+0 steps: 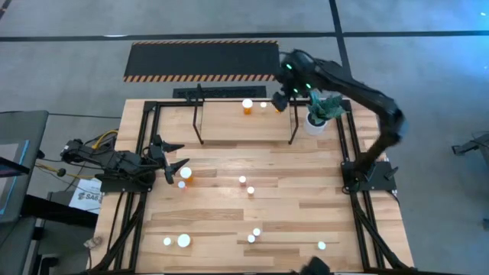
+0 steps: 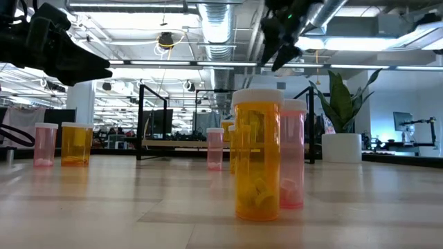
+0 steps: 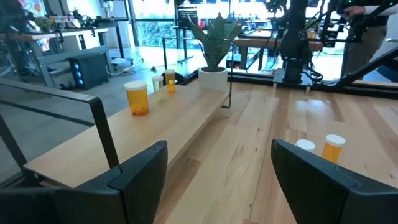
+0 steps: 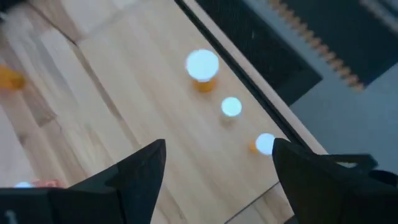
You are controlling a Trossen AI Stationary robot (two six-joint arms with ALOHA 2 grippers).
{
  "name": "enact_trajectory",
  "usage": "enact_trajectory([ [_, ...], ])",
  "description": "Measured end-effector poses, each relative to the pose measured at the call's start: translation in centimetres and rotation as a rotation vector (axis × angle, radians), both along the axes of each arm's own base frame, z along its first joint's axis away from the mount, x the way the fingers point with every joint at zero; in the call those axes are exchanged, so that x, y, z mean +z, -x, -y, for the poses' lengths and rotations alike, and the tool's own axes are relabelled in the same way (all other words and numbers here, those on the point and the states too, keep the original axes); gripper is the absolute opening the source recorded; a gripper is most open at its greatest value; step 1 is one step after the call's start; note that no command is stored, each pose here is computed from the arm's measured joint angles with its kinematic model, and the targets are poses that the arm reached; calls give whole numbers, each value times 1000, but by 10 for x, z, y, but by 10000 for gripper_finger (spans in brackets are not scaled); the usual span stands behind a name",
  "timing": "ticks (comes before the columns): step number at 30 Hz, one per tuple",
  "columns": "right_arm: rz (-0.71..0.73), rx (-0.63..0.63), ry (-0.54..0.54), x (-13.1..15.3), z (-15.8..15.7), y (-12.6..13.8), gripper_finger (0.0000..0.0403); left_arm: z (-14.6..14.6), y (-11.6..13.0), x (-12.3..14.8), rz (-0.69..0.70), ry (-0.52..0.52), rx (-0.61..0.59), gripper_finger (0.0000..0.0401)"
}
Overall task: Pick and place medicine bottles onto shelf by color
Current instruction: Put the top right small pink pill bottle on the shelf
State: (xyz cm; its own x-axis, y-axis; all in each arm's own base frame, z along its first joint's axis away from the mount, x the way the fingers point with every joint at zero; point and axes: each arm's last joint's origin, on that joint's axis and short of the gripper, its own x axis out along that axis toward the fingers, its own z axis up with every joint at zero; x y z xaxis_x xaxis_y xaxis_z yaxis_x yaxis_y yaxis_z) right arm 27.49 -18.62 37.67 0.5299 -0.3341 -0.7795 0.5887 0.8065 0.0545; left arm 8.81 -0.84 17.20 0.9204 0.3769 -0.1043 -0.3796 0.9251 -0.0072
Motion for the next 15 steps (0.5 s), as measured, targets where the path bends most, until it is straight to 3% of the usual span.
enact_trajectory([
  [7, 172, -57, 196, -16, -57, 51, 302, 0, 0, 0, 0, 0, 0, 273],
  [15, 294, 32, 159, -44, -108, 91, 301, 0, 0, 0, 0, 0, -1, 273],
])
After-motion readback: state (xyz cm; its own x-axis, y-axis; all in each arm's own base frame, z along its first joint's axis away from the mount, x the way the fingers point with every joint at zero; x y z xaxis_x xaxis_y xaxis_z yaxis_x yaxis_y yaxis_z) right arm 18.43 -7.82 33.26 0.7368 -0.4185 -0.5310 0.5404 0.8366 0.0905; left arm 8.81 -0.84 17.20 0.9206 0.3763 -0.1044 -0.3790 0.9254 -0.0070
